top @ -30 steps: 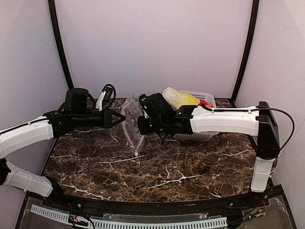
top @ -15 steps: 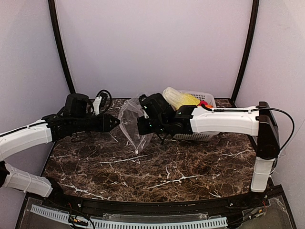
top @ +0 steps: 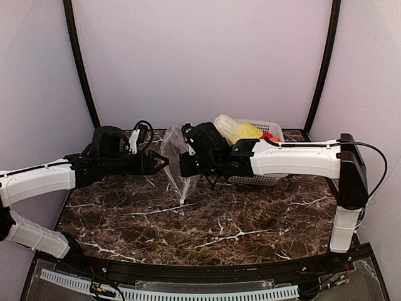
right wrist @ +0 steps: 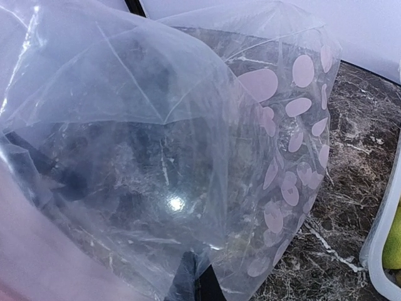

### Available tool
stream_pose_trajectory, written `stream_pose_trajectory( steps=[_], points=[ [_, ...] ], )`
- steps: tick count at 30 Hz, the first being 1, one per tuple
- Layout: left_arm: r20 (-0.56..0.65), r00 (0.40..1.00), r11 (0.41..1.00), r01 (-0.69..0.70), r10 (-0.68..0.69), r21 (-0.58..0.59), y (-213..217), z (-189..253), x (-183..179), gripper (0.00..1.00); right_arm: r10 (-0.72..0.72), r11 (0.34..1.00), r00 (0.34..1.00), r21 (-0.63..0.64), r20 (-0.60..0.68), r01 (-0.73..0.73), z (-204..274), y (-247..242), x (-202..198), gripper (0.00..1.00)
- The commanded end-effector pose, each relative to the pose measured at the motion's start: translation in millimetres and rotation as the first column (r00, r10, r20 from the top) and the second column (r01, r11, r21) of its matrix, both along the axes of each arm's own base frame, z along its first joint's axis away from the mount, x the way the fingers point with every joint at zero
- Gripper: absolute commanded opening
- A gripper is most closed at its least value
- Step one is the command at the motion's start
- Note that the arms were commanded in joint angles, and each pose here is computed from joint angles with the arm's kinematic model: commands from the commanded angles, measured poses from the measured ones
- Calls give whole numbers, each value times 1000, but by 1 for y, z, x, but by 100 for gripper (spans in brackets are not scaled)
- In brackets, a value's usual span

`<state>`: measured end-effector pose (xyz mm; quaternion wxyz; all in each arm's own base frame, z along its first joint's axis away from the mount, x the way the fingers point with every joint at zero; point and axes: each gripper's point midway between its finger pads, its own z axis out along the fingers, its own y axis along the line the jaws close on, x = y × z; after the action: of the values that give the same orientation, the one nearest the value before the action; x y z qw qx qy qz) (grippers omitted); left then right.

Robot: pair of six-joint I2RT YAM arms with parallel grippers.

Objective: Place the food in the zip-top bag and seal the zipper
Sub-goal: Open the zipper food storage bag.

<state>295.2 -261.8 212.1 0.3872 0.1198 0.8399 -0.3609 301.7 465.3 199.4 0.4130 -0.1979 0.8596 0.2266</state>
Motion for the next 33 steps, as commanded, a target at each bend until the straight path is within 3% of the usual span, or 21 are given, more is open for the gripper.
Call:
stream_pose_trajectory(
  steps=[1,2,7,11,16,19,27,30,33],
  points=[
    [-14,999,998,46,-47,-50,-15,-3,-2,60,32,995,999,89,29,-35,27,6,-7,0],
    [-16,998,997,53,-54,-52,-17,-3,-3,57,35,995,999,91,32,-38,28,6,-8,0],
    [6,999,999,33,-33,-5,-13,-4,1,19,20,997,999,69,46,-23,25,-2,-4,0],
    [80,995,987,-76,65,139,17,6,8,5,-56,997,997,49,49,53,23,-25,9,0],
    [197,970,919,-206,145,337,58,30,14,1,-138,989,990,57,44,135,25,-55,25,0],
    [230,966,897,-206,121,392,63,41,16,1,-155,986,988,68,23,154,23,-61,29,0],
    [163,981,907,26,-104,421,20,33,17,1,-121,990,991,72,-60,125,-3,-49,30,1],
    [147,979,899,62,-139,434,9,29,25,1,-90,992,993,76,-77,96,-7,-45,29,11],
    [126,979,874,83,-162,478,2,17,37,1,-5,996,999,87,-39,8,3,-39,22,40]
  ],
)
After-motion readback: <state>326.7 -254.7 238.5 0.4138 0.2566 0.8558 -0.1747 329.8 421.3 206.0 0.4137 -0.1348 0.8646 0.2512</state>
